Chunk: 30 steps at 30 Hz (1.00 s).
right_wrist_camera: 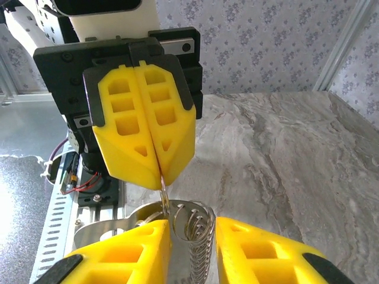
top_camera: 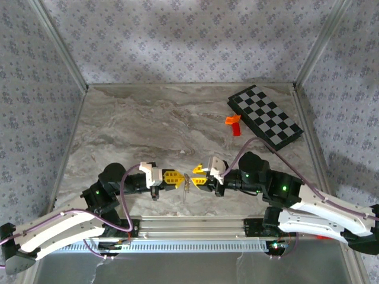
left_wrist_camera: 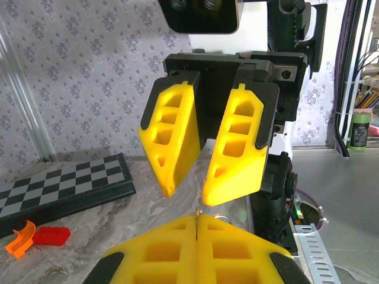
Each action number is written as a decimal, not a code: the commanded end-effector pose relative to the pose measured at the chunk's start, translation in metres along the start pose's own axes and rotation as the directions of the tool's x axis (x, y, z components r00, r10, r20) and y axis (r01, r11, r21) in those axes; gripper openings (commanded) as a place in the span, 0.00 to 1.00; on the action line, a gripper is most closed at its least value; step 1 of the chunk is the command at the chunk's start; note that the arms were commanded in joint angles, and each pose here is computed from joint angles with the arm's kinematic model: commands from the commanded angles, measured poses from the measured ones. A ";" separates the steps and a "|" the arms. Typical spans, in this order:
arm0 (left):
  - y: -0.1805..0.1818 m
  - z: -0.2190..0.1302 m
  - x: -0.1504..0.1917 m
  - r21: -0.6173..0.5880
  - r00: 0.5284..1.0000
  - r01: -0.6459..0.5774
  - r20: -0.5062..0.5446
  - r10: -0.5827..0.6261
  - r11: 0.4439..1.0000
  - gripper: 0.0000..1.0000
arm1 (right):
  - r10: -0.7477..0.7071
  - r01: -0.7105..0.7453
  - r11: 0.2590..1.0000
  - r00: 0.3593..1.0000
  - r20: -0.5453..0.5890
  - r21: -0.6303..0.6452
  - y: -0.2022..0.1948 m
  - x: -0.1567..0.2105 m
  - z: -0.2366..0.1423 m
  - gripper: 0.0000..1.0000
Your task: Put the keys on the keyring
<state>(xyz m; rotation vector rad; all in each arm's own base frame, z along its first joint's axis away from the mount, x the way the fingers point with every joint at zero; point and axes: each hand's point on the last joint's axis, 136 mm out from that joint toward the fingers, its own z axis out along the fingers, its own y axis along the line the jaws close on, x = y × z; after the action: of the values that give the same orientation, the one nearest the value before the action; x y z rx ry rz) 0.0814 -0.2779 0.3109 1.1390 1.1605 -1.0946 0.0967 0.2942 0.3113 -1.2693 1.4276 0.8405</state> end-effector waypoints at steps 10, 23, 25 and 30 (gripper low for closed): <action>-0.007 -0.004 -0.025 0.025 0.997 -0.025 0.077 0.023 0.999 0.00 | 0.038 -0.034 0.996 0.998 0.046 -0.083 0.010 -0.008 0.009 0.26; -0.007 -0.005 -0.023 0.025 0.997 -0.023 0.070 0.021 0.999 0.00 | 0.067 -0.063 0.993 0.997 0.035 -0.097 0.008 -0.003 0.016 0.21; -0.007 -0.005 -0.023 0.023 0.997 -0.025 0.069 0.023 0.999 0.00 | 0.068 -0.064 0.993 0.997 0.031 -0.099 0.008 -0.002 0.016 0.18; -0.005 -0.004 -0.020 0.016 0.998 -0.027 0.055 0.026 0.999 0.00 | 0.070 -0.068 0.992 0.997 0.016 -0.102 0.008 0.001 0.017 0.07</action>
<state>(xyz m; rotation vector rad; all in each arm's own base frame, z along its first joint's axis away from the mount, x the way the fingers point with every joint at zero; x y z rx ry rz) 0.0811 -0.2769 0.3121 1.1362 1.1563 -1.0932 0.0915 0.3110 0.3048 -1.2948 1.4330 0.9702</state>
